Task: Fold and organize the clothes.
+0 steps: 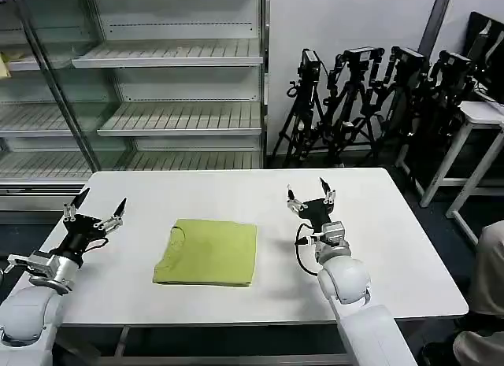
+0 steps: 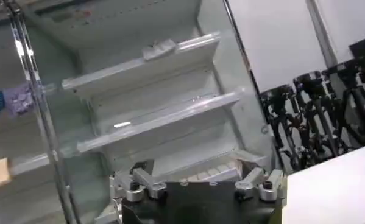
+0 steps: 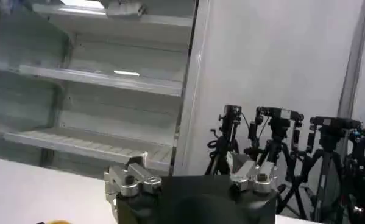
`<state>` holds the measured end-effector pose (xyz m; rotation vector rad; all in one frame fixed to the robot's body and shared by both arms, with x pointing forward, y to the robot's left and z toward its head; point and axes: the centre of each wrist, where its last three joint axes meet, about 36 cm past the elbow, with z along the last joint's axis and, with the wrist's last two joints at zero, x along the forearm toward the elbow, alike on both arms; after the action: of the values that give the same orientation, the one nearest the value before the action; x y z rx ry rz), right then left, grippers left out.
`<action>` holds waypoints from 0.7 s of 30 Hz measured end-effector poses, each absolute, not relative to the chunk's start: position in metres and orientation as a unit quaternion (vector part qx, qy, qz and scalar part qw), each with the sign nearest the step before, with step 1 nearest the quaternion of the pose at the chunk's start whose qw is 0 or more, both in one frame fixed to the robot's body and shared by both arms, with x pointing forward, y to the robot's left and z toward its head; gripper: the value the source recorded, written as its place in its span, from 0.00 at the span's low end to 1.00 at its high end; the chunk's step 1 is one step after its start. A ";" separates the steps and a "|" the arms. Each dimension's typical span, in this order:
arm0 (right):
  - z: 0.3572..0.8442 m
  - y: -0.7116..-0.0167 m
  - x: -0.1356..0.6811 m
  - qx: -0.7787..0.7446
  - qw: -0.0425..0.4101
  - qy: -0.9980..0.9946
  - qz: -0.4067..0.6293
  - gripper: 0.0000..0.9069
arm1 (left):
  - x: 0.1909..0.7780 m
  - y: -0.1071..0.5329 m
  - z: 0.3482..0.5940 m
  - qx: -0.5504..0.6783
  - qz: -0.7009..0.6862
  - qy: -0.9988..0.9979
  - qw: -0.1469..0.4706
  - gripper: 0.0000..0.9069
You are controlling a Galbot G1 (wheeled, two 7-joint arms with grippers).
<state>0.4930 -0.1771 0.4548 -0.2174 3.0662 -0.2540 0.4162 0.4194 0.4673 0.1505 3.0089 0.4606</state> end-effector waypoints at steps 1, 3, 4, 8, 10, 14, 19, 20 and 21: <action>0.454 -0.178 0.493 -0.070 0.028 0.994 -0.083 1.00 | 0.417 0.418 0.467 0.051 0.150 0.986 0.048 1.00; 0.454 -0.180 0.493 -0.068 0.028 0.994 -0.084 1.00 | 0.418 0.415 0.467 0.054 0.148 0.986 0.050 1.00; 0.453 -0.181 0.492 -0.067 0.028 0.994 -0.085 1.00 | 0.419 0.413 0.467 0.056 0.148 0.986 0.051 1.00; 0.454 -0.184 0.492 -0.060 0.030 0.994 -0.091 1.00 | 0.423 0.409 0.466 0.062 0.148 0.986 0.052 1.00; 0.454 -0.186 0.491 -0.058 0.031 0.993 -0.096 1.00 | 0.424 0.410 0.466 0.063 0.148 0.986 0.052 1.00; 0.452 -0.188 0.490 -0.058 0.033 0.993 -0.102 1.00 | 0.426 0.410 0.466 0.064 0.149 0.985 0.052 1.00; 0.449 -0.189 0.488 -0.059 0.034 0.992 -0.106 1.00 | 0.426 0.405 0.463 0.072 0.147 0.985 0.050 1.00; 0.449 -0.189 0.488 -0.059 0.034 0.992 -0.106 1.00 | 0.426 0.403 0.462 0.074 0.145 0.985 0.049 1.00; 0.449 -0.189 0.487 -0.060 0.035 0.992 -0.108 1.00 | 0.426 0.402 0.462 0.074 0.144 0.986 0.048 1.00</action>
<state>0.4870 -0.1887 0.4491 -0.1836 3.0488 -0.3315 0.4262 0.4016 0.4617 0.2268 3.0046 0.4379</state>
